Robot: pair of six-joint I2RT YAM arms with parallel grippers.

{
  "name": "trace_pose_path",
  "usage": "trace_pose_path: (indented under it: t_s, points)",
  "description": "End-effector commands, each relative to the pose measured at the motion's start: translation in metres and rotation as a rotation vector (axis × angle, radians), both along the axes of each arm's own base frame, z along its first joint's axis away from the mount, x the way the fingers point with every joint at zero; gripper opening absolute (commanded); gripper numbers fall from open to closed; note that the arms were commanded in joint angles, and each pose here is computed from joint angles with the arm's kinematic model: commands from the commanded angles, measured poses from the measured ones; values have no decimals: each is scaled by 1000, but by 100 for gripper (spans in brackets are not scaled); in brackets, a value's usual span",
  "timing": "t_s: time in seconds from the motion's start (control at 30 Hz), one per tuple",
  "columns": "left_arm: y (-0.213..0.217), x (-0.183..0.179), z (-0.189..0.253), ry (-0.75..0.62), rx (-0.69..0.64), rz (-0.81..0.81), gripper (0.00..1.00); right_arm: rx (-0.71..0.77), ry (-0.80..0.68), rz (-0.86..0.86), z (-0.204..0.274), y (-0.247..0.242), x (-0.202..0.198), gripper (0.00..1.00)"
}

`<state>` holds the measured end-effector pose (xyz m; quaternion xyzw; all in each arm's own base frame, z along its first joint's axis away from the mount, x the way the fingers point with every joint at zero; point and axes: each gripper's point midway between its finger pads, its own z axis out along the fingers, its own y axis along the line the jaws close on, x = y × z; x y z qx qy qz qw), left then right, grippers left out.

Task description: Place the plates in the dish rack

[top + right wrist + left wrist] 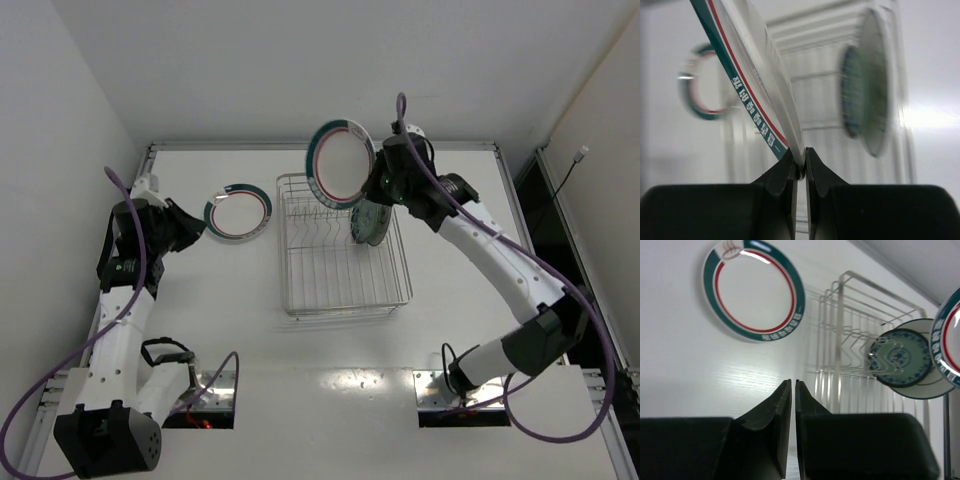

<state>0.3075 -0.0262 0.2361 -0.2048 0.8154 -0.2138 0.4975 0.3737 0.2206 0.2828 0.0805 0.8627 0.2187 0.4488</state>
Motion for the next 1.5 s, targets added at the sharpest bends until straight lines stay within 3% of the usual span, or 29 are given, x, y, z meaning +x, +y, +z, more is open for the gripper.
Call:
trace_pose_path:
  t_s: [0.0,0.17,0.27,0.5,0.77,0.93,1.1,1.2,1.3,1.47]
  points:
    - [11,-4,-20,35,80,25,6,-372,109,-199,-29,-74,-10,0]
    - [20,-9,-42,73,127,51,9,-514,94,-262,-16,-96,-3,0]
    - [10,-9,-40,56,118,3,15,-533,114,-247,-26,-93,-5,0]
    - [9,-7,-47,84,111,-7,20,-611,155,-260,-48,-89,2,0]
    - [7,-7,-47,83,107,-15,41,-617,184,-266,-61,-73,14,0]
    - [7,-8,-45,74,108,-14,48,-646,221,-253,-74,-67,16,0]
    - [7,-8,-45,74,108,-14,63,-665,267,-262,-89,-65,17,0]
    - [9,-9,-47,84,112,-6,68,-645,299,-223,-101,-57,15,0]
    - [9,-9,-47,84,112,-5,70,-515,397,-145,-134,-38,0,0]
    - [13,-8,-48,99,120,13,71,-361,401,-103,-156,-17,-4,0]
